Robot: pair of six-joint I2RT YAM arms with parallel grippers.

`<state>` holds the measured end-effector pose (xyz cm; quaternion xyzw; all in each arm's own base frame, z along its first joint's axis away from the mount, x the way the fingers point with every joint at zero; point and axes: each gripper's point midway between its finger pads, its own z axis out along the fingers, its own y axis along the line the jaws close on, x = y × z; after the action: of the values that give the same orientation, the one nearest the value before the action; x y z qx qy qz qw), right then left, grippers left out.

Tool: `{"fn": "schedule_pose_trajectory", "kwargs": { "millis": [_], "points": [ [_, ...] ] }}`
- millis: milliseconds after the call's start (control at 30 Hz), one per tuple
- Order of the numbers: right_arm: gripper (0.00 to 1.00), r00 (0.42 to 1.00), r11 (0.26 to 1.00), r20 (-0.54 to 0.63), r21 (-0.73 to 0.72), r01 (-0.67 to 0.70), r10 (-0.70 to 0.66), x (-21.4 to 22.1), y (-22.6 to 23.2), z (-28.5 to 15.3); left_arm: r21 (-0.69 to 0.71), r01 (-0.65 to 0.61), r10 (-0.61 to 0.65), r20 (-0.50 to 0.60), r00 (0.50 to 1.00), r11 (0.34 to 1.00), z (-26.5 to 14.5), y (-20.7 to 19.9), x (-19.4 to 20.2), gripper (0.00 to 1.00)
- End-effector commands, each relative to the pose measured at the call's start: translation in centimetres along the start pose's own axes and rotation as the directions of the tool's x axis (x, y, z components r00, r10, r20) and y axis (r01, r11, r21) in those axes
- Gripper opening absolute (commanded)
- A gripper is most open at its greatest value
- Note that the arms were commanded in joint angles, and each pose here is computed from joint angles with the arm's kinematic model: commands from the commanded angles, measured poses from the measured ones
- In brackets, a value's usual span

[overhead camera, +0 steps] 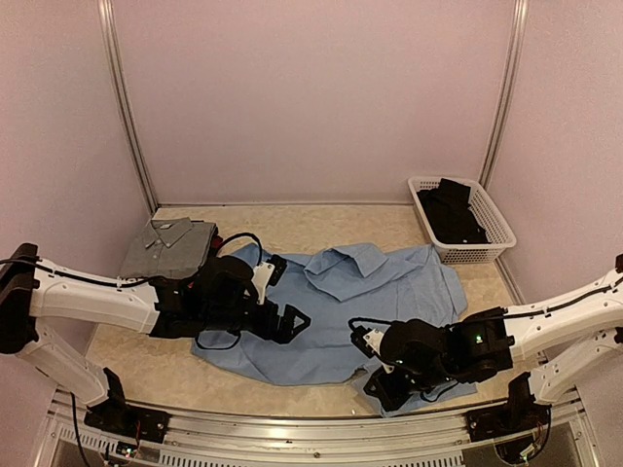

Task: Fold and stack the long sleeve shirts
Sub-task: Adjust the sleeve at the center of the board.

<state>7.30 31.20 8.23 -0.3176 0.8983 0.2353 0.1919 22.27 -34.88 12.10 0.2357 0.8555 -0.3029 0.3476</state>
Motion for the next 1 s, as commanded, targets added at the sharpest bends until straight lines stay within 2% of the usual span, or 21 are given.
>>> {"fn": "schedule_pose_trajectory", "kwargs": {
  "millis": [0,100,233,433,567,833,967],
  "points": [
    [0.0,1.0,0.993,-0.014,0.111,0.025,-0.024,-1.5,-0.6,-2.1,-0.026,-0.026,0.027,0.04,0.999,0.999,-0.8,0.2,-0.8,0.98],
    [0.0,0.998,0.982,-0.056,0.183,0.035,-0.025,-2.1,-1.1,-5.0,-0.037,-0.037,0.039,0.059,0.997,0.999,-1.1,0.4,-1.2,0.99],
    [0.0,0.988,0.963,-0.154,0.266,0.028,0.014,-0.7,-2.6,-8.4,-0.012,-0.068,0.069,0.05,0.996,0.998,-1.0,0.0,-1.0,0.99],
    [0.0,0.953,0.944,-0.294,0.329,0.031,0.071,2.2,-4.0,-10.3,-0.018,-0.089,0.088,-0.01,0.996,0.996,-0.1,0.4,0.5,0.99],
    [0.0,0.93,0.931,-0.363,0.355,0.09,0.048,2.8,-4.3,-10.3,-0.031,-0.103,0.101,-0.046,0.994,0.994,0.4,0.8,1.3,0.99],
    [0.0,0.935,0.933,-0.355,0.327,0.149,-0.025,0.5,-3.8,-7.8,-0.017,-0.103,0.103,-0.049,0.994,0.994,0.5,0.8,1.9,0.99],
    [0.0,0.956,0.944,-0.294,0.311,0.111,-0.015,-1.7,-4.5,-6.8,0.086,-0.107,0.108,-0.005,0.994,0.991,-0.1,-0.9,1.9,0.99]
  ]
}}
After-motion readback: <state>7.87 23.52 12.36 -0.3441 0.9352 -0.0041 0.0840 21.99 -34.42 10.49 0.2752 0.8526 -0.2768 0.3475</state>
